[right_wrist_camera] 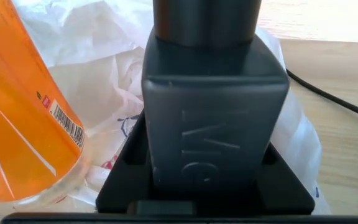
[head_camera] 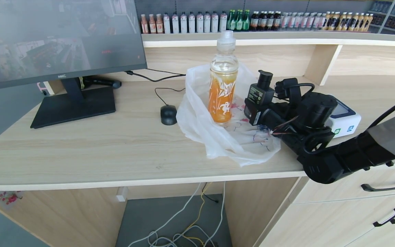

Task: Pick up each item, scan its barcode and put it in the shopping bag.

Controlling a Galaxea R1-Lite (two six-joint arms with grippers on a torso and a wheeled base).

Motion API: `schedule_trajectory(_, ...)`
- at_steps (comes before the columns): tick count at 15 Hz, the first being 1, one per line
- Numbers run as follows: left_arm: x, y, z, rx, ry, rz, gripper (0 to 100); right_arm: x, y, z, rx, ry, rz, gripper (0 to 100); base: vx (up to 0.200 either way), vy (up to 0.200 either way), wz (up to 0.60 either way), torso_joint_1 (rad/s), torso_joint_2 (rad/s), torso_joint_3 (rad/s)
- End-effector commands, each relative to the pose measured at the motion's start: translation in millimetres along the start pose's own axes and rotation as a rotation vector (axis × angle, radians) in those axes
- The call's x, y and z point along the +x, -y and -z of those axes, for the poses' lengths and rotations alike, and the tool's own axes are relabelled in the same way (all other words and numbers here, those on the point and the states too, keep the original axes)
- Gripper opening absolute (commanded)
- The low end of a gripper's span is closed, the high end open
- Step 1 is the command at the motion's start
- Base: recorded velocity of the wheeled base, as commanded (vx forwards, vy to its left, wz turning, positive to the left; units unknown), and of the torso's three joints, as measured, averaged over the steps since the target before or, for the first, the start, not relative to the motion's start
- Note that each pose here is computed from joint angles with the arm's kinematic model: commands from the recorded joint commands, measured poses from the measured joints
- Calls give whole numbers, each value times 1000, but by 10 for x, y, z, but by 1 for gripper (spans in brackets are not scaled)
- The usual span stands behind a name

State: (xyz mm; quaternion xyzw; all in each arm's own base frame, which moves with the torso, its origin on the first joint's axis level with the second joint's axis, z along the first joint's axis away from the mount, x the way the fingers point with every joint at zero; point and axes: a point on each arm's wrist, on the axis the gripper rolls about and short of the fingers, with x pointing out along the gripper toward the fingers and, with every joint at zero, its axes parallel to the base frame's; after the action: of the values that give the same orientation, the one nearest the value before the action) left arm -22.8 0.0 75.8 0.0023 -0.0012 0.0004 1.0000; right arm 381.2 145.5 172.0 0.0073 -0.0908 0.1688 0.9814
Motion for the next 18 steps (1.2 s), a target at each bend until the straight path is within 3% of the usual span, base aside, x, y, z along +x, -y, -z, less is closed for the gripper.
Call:
schedule_trajectory(1,0,0,0,0,1,-1,100,12,-4,61,-4,-16,2,0,0,0,0,0,0,0)
schedule_trajectory(18,0,0,0,0,1,-1,100,67,45,52,-13,-2,8,0,0,0,0,0,0,0)
